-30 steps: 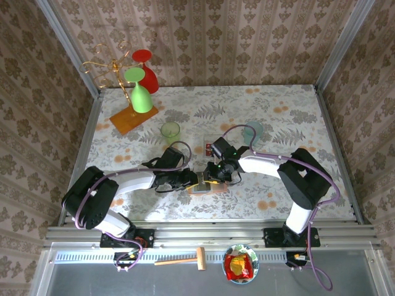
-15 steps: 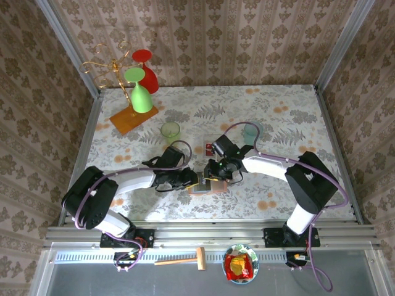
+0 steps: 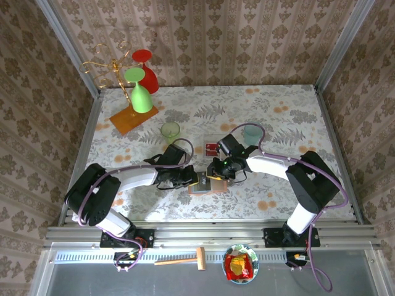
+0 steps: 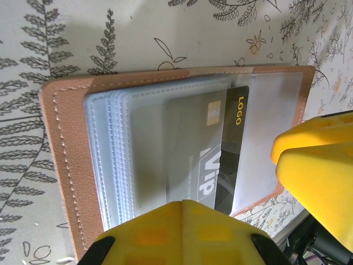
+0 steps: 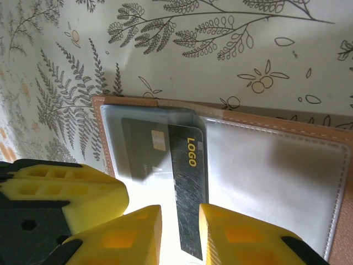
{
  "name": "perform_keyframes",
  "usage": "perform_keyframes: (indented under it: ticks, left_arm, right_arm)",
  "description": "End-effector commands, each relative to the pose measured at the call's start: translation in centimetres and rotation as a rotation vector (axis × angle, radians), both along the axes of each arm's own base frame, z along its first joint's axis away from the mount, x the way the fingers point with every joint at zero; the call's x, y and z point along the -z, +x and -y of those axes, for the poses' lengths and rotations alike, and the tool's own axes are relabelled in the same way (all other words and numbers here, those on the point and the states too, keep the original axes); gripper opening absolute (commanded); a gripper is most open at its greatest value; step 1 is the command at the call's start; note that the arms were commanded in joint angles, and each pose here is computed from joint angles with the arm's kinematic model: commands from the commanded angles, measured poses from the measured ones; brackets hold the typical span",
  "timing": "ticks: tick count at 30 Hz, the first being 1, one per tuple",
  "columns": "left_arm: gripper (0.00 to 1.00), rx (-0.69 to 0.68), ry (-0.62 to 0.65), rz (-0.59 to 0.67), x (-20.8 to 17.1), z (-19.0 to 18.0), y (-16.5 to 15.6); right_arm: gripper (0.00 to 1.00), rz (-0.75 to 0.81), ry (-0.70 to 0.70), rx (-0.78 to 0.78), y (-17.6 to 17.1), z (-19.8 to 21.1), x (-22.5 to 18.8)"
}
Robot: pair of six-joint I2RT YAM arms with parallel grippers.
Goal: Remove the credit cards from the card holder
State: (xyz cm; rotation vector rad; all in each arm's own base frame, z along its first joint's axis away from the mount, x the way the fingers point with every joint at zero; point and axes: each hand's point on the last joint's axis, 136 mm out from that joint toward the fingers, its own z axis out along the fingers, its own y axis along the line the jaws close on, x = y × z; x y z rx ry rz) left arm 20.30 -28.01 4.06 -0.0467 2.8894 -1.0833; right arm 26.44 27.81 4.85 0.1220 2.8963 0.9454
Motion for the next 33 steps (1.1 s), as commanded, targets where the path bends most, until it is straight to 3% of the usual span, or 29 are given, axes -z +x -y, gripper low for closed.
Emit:
perform_keyframes:
  ticks: [1, 33]
  left_arm:
    - [0.06, -0.003, 0.025, -0.007, 0.6, -0.5, 0.1]
    - [0.06, -0.008, 0.075, -0.056, 2.3, -1.6, -1.0]
  right_arm:
    - [0.26, -0.027, 0.033, -0.002, -0.3, -0.3, 0.3]
    - [0.24, -0.114, 0.092, -0.014, -1.5, -0.7, 3.1]
